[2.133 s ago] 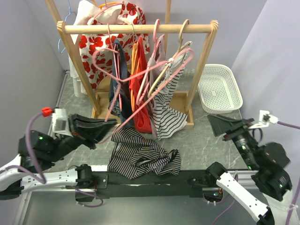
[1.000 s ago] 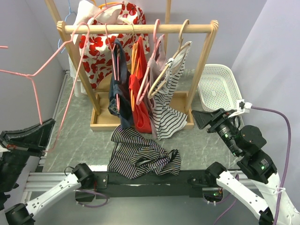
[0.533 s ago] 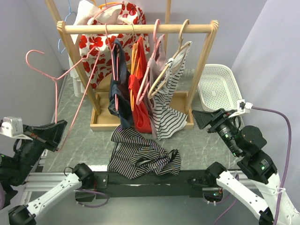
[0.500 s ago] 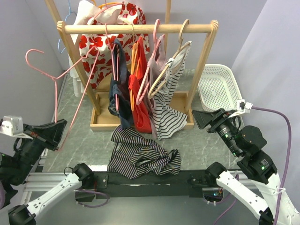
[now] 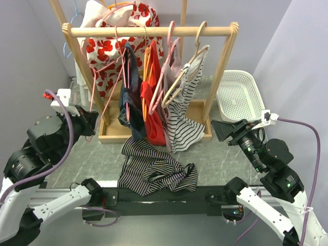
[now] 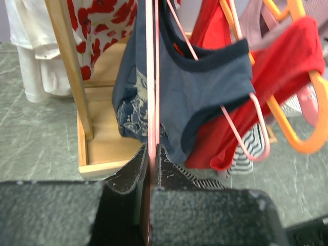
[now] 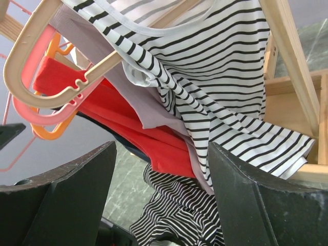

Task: Remove the tank top from the hanger
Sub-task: Place the hanger at the clothesline, then pick up the tank top from the corner of the board, then place the tank top in the bin.

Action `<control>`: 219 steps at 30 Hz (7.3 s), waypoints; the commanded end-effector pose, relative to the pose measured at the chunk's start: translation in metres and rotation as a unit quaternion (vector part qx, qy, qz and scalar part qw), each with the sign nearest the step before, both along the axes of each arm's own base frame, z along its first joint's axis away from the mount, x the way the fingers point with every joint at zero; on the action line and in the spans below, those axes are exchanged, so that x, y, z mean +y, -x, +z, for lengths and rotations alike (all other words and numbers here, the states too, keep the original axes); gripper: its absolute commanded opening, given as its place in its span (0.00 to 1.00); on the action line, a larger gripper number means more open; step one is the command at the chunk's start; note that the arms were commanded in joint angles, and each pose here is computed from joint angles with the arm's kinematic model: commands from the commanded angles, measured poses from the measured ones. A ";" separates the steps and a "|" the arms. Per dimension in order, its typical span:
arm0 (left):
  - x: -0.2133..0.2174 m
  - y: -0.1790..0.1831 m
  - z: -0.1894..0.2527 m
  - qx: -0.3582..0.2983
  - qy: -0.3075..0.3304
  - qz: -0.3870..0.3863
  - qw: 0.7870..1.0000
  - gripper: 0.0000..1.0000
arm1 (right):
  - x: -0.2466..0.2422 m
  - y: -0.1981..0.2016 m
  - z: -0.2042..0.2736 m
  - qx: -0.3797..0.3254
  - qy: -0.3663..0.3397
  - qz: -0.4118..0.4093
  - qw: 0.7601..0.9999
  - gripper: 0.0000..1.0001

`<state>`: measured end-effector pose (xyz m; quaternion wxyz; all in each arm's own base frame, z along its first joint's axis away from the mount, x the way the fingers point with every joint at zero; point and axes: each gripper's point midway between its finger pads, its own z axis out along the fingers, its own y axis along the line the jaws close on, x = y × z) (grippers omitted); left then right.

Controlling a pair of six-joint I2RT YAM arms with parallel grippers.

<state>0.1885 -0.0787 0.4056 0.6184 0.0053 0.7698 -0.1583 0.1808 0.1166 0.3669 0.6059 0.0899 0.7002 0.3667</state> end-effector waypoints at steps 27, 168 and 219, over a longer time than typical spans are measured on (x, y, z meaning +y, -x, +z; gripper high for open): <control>-0.010 -0.074 0.019 0.000 -0.063 0.118 0.991 0.01 | 0.012 -0.023 -0.004 -0.013 0.042 0.000 0.999 0.84; -0.102 0.023 -0.119 0.099 0.016 -0.246 0.964 0.69 | -0.105 -0.014 -0.009 0.103 0.031 -0.354 0.929 0.00; -0.119 0.016 -0.070 0.081 0.035 -0.267 0.960 0.99 | -0.187 -0.442 -0.193 0.300 0.111 -0.292 0.901 0.07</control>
